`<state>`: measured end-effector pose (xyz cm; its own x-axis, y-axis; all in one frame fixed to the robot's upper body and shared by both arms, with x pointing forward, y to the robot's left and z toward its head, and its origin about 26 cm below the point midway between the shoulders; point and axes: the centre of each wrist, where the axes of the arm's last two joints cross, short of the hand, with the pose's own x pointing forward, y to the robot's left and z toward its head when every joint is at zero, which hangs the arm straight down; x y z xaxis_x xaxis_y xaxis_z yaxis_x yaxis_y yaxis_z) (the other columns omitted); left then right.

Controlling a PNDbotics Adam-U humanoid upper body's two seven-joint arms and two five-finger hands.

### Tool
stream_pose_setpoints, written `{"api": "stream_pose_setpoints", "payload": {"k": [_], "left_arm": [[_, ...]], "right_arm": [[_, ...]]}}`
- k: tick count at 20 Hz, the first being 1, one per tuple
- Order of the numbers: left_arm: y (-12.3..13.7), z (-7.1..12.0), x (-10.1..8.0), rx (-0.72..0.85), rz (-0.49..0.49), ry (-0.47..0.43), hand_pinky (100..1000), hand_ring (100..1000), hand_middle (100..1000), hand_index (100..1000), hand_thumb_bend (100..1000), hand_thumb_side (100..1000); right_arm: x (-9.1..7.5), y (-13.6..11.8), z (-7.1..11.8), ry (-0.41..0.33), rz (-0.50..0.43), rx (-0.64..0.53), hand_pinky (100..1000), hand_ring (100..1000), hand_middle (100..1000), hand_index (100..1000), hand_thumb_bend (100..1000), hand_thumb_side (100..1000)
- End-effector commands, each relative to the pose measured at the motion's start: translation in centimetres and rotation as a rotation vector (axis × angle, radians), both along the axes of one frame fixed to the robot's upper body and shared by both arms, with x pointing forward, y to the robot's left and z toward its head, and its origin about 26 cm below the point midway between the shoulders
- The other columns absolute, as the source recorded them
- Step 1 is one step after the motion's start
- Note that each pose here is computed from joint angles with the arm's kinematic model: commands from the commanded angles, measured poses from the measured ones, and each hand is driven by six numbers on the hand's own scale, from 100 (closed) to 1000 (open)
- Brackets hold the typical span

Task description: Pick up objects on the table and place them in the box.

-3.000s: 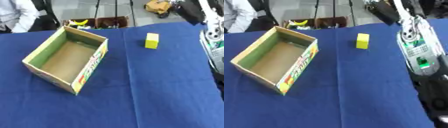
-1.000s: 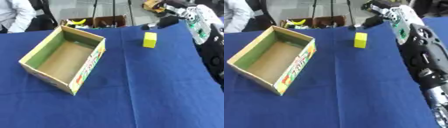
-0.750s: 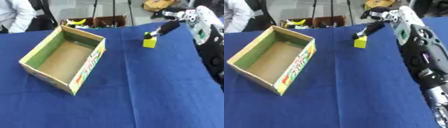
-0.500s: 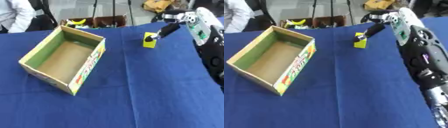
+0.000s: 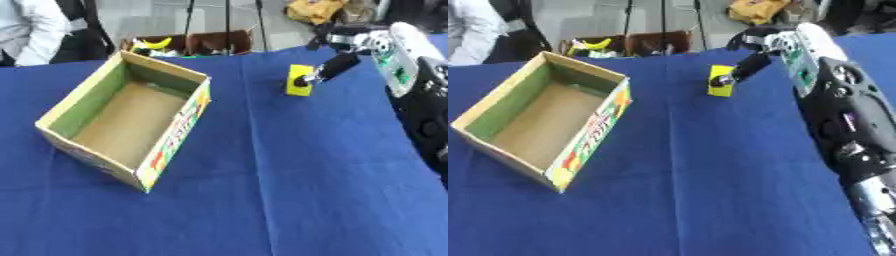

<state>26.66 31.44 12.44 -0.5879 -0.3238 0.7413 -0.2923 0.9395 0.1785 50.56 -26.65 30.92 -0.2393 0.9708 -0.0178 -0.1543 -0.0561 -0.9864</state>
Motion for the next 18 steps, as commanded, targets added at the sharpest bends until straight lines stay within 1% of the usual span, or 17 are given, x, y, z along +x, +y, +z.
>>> {"api": "stream_pose_setpoints", "payload": {"k": [1,9,11,12,13,18], "left_arm": [[-0.17,0.69,-0.08,0.015,-0.007,-0.025,398,583,616,894,100,974],[-0.42,0.74,0.04,0.018,-0.018,-0.029,398,584,616,895,100,975],[-0.47,0.73,0.05,0.02,-0.022,-0.03,398,583,616,895,100,975],[-0.49,0.72,0.05,0.021,-0.022,-0.031,398,583,616,895,100,975],[-0.52,0.71,0.05,0.021,-0.023,-0.031,398,584,616,895,100,975],[-0.7,0.71,0.11,0.024,-0.03,-0.034,398,584,616,895,100,976]], "right_arm": [[-0.03,-0.11,1.22,-0.045,-0.019,0.0,865,1000,904,987,461,570],[0.26,0.02,0.67,-0.031,-0.044,0.009,862,1000,908,997,388,509],[0.35,-0.06,0.56,-0.019,-0.057,0.015,864,1000,910,999,395,507],[0.37,-0.11,0.6,-0.018,-0.064,0.021,866,1000,910,1000,384,508],[0.37,-0.15,0.7,-0.021,-0.071,0.028,866,1000,909,999,398,507],[0.32,-0.23,1.22,-0.049,-0.093,0.038,865,1000,905,995,390,504]]}}
